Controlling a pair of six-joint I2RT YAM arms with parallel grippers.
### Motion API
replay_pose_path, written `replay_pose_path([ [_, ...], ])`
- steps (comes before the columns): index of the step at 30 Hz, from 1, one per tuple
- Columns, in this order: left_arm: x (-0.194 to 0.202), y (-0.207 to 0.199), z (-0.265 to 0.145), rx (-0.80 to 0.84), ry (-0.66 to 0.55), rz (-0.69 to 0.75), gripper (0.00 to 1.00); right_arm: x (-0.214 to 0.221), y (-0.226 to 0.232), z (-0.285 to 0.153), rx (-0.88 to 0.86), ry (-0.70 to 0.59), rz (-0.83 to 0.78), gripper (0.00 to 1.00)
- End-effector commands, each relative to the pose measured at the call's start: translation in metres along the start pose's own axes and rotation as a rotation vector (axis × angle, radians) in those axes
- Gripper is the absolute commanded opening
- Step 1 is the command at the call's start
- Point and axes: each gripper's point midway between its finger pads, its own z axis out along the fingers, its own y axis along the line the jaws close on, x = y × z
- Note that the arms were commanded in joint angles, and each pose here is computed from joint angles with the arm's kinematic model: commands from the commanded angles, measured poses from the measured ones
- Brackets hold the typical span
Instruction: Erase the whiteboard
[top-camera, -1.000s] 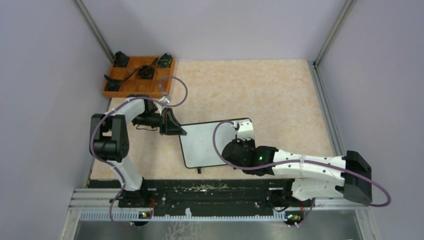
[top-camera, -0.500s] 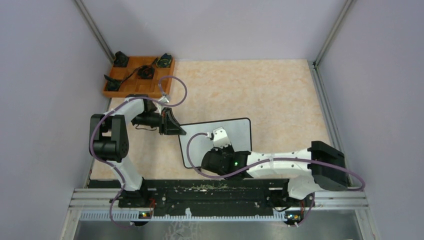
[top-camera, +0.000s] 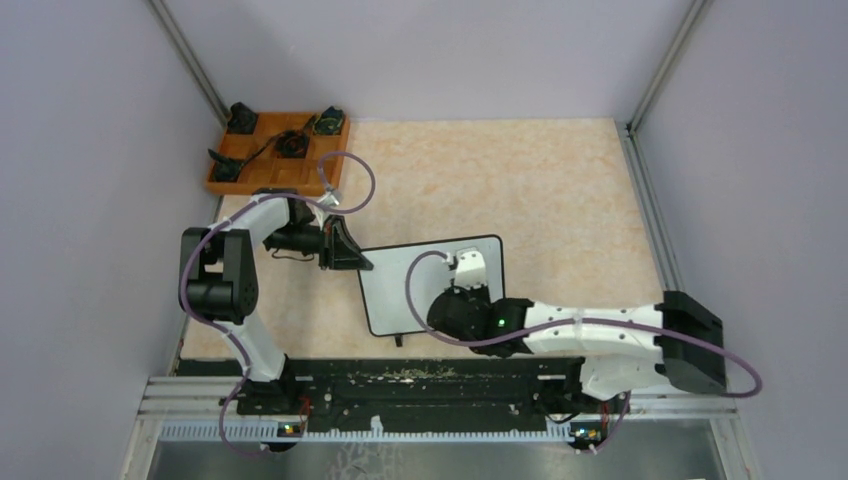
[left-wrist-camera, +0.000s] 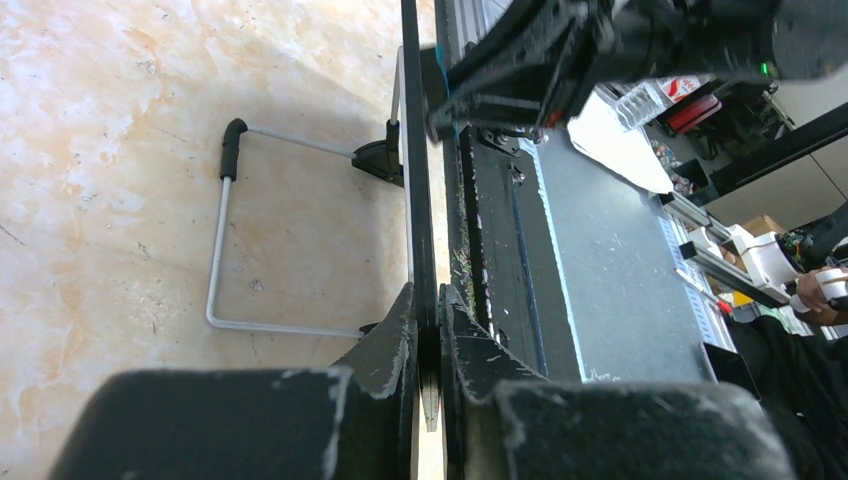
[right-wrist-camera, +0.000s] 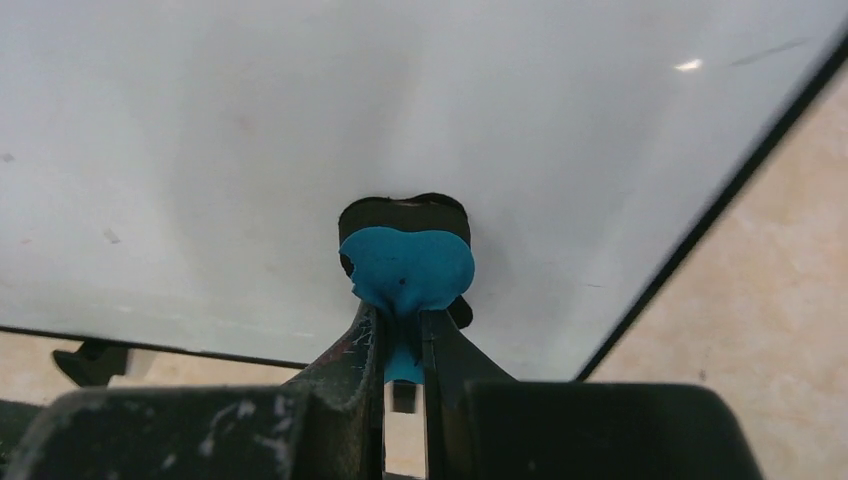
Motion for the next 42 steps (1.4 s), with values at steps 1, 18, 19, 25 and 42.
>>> replay_pose_path([
  [1, 0.014, 0.005, 0.000, 0.000, 0.079, 0.042, 0.00, -0.015, -0.059, -0.008, 0.121, -0.046, 0.084, 0.00],
  [18, 0.015, 0.006, 0.000, 0.002, 0.081, 0.036, 0.00, -0.087, -0.127, -0.078, 0.158, -0.170, 0.250, 0.00],
  [19, 0.015, 0.006, 0.000, 0.001, 0.080, 0.037, 0.00, -0.092, -0.133, -0.082, 0.177, -0.179, 0.253, 0.00],
  [25, 0.014, 0.007, 0.000, 0.003, 0.074, 0.038, 0.00, -0.123, -0.170, -0.092, 0.258, -0.202, 0.297, 0.00],
  [42, 0.010, 0.011, 0.000, -0.009, 0.076, 0.042, 0.00, -0.132, -0.241, 0.055, 0.191, 0.066, 0.476, 0.00],
])
